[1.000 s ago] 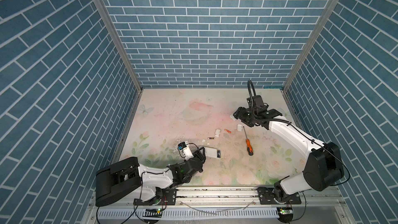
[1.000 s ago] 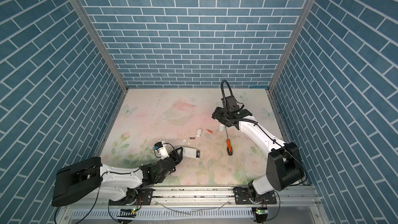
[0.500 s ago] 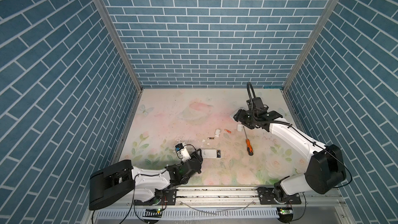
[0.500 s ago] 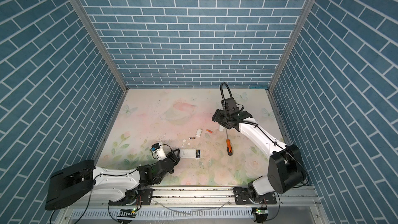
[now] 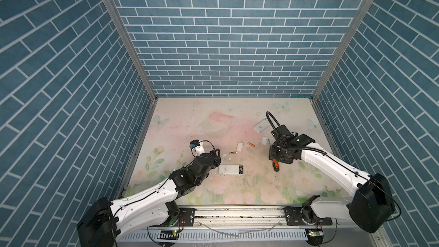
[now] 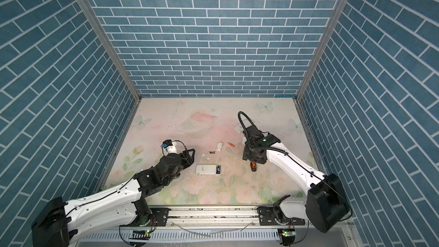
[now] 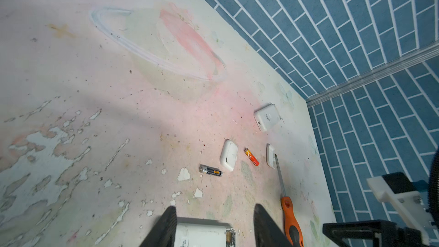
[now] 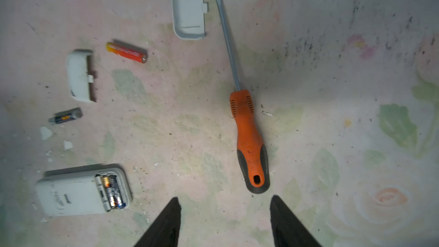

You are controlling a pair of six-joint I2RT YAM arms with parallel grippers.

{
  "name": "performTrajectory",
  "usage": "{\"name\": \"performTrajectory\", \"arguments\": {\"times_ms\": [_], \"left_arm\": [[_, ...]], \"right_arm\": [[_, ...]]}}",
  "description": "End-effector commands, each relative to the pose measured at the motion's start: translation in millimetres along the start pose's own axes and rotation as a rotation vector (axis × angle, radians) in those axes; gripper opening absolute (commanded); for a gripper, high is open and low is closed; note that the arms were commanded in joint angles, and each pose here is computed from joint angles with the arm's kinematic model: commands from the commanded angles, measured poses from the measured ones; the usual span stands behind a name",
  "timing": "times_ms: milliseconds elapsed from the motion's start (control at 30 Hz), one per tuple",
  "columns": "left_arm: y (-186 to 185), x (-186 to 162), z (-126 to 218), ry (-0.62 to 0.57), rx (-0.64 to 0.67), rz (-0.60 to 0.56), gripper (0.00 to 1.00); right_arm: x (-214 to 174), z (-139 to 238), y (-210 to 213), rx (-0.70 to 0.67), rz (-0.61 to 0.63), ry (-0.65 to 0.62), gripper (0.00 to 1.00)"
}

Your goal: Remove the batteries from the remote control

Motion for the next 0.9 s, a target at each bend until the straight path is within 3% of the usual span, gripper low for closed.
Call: {"name": "performTrajectory", "arguments": {"times_ms": [0, 233, 367, 567, 867], "left_arm": [[-10, -7, -7, 0.099, -0.028, -0.090, 0.53], [-22, -8, -20, 0.123, -0.062, -0.079, 0.53], [-23, -5, -22, 0.125, -0.064, -0.073, 0.52], [-23, 1, -20, 0.114, -0.057, -0.076, 0.52], [-24, 1, -22, 0.132, -0.051, -0.082, 0.52]], "right_arm": [[-12, -14, -22, -0.147, 0.063, 0.048, 0.64], [-23, -45, -24, -0.157, 0.066, 0.112, 0.65], [-25, -61, -25, -0.152, 0.056, 0.127, 0.60], [-22, -77, -28, -0.144, 0.026, 0.137, 0.45], [-17, -70, -30, -0.127, 0.024, 0.096, 0.11]]}}
Point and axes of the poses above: each gripper's point midway between its finger pads, its own z axis back along the fingers, its own y axis along the line the jaws close on, x = y × z, the point moved 3 cm from there along z, back along the fingers, and after that the axes turned 3 degrees about -z, right-handed, at the moved point
